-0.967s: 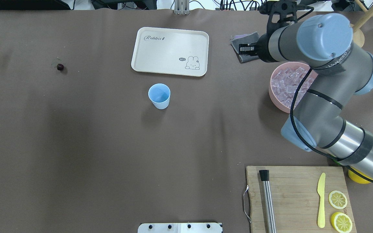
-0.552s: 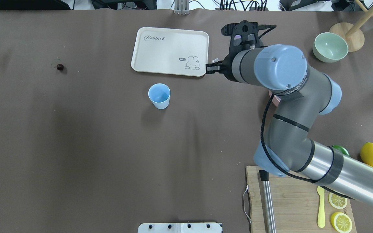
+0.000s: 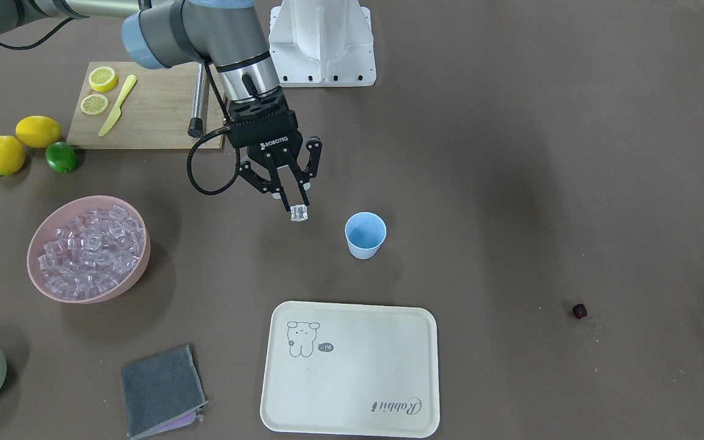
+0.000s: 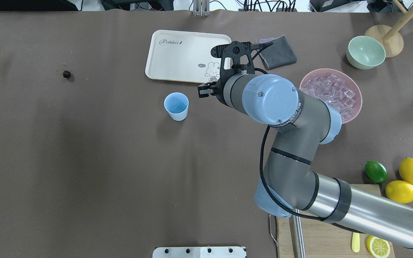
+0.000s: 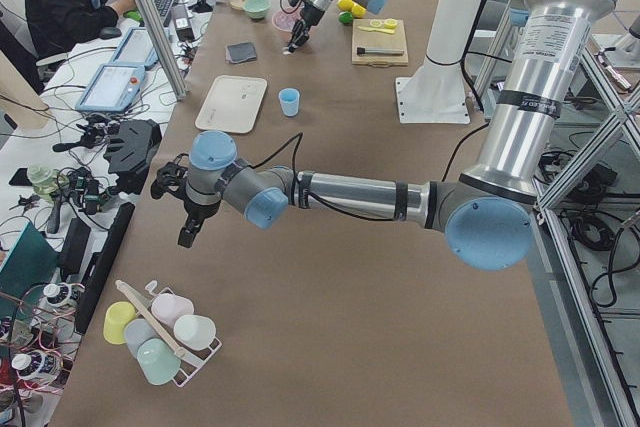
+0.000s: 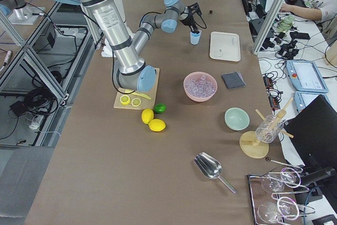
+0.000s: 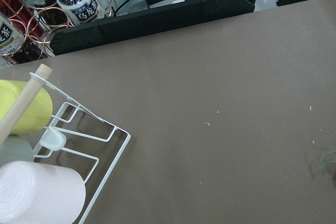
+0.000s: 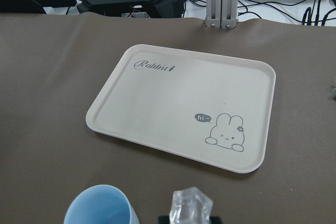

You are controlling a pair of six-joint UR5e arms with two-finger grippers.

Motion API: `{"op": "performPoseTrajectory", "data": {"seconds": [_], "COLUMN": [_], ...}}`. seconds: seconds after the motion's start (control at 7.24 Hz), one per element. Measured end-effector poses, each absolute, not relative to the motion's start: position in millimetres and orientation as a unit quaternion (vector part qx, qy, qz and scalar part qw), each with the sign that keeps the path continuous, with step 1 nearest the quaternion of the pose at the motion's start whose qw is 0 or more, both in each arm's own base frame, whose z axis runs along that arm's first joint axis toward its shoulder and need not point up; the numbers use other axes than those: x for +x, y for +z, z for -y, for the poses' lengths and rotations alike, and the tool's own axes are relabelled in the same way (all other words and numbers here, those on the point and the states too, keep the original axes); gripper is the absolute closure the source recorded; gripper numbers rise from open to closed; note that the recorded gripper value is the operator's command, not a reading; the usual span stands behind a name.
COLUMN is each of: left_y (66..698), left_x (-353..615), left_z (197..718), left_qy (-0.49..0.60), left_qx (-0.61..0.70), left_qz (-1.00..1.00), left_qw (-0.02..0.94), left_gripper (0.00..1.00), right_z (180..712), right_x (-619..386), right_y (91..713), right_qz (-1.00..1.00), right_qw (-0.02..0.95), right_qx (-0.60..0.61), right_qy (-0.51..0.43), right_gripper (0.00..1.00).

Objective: Put ice and cherries in cup
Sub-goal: 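Carry the ice cube with the right gripper over the light-blue cup, then open the right gripper to drop the ice cube into the cup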

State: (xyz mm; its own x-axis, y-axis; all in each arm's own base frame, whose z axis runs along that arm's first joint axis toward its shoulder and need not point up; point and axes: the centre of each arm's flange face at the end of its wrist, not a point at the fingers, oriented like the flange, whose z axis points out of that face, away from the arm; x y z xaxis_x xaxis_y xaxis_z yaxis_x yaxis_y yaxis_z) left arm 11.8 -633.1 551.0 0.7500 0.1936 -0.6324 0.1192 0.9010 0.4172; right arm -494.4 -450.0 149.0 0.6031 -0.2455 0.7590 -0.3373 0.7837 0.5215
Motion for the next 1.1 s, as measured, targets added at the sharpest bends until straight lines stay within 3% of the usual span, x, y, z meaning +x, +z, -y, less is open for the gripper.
{"op": "performPoseTrajectory", "data": {"seconds": [1.1], "left_y": [563], "left_x": [11], "left_z": [618], "left_qy": [0.021], "left_qx": [0.219], "left_qz": [-0.355], "left_qw": [0.909], "left_gripper": [0.02], "right_z": [467], "right_x": [-579], "right_y": [133], "right_qz": [0.448], "right_qw": [0.829], "right_qx": [0.334], "right_qy": [0.012], "right_gripper": [1.0]}}
